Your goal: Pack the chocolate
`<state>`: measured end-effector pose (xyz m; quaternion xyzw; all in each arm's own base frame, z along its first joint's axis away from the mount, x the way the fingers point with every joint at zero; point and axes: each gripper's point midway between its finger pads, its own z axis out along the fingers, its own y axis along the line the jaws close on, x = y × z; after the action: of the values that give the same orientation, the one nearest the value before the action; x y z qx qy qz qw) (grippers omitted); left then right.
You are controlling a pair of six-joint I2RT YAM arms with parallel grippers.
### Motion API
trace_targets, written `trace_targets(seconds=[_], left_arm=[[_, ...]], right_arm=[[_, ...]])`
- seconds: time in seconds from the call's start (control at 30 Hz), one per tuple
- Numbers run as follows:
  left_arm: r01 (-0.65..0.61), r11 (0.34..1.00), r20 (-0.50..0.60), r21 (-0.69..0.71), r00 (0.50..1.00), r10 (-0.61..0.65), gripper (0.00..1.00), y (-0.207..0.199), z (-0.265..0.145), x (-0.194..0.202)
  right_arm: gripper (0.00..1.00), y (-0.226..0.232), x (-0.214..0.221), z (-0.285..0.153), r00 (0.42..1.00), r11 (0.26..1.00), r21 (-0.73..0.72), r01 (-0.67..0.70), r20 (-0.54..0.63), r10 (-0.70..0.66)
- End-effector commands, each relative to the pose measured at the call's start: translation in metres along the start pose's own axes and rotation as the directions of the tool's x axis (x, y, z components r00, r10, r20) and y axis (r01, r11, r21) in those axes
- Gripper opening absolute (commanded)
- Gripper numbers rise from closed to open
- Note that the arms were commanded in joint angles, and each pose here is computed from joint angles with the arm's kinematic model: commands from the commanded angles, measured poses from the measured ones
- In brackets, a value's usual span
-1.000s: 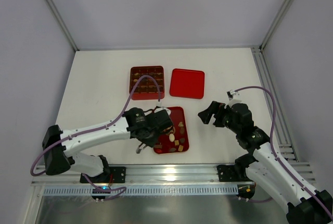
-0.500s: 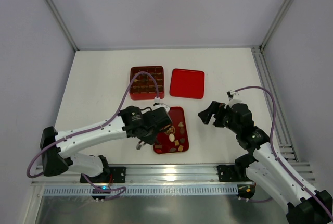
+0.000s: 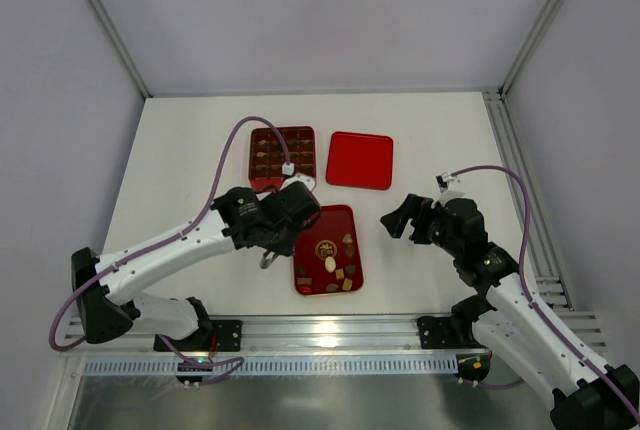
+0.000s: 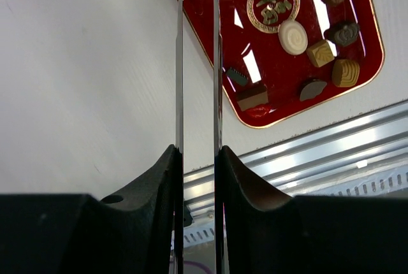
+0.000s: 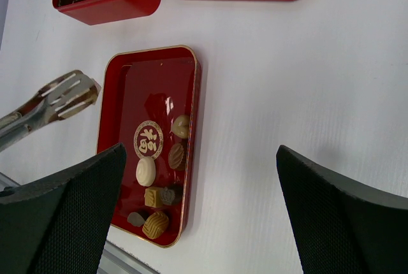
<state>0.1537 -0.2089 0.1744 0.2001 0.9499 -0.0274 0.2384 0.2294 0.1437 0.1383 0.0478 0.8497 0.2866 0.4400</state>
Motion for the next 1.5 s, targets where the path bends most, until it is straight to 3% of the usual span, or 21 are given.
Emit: trace_targets(seconds=[0.0, 0.4, 0.7, 1.0, 1.47], left_arm=[[0.056, 0.998, 0.135, 0.012, 0.989, -0.057, 0.30, 0.009, -0.016, -0.043], [0.202, 0.979, 0.278, -0.036, 0.943, -0.184, 0.30, 0.061, -0.005, -0.141], [0.230, 0.968, 0.255, -0.097, 0.946, -0.200, 0.30, 0.088, 0.038, -0.193], [0.221, 0.971, 0.232, -0.088, 0.953, -0.196, 0.29, 0.093, 0.066, -0.208], [0.230, 0.968, 0.171, -0.101, 0.962, -0.211, 0.30, 0.097, 0.097, -0.199]], right_arm=[[1.00, 0.006, -0.009, -0.001, 0.999, 1.000, -0.017, 0.004, 0.034, -0.003], [1.00, 0.007, -0.011, 0.001, 1.000, 1.000, -0.015, 0.014, 0.026, -0.013], [1.00, 0.008, -0.011, 0.002, 1.000, 1.000, -0.019, 0.017, 0.020, -0.016], [1.00, 0.005, -0.007, 0.003, 1.000, 1.000, -0.014, 0.015, 0.011, -0.015], [1.00, 0.002, -0.003, 0.004, 1.000, 1.000, -0.010, 0.015, 0.004, -0.015]])
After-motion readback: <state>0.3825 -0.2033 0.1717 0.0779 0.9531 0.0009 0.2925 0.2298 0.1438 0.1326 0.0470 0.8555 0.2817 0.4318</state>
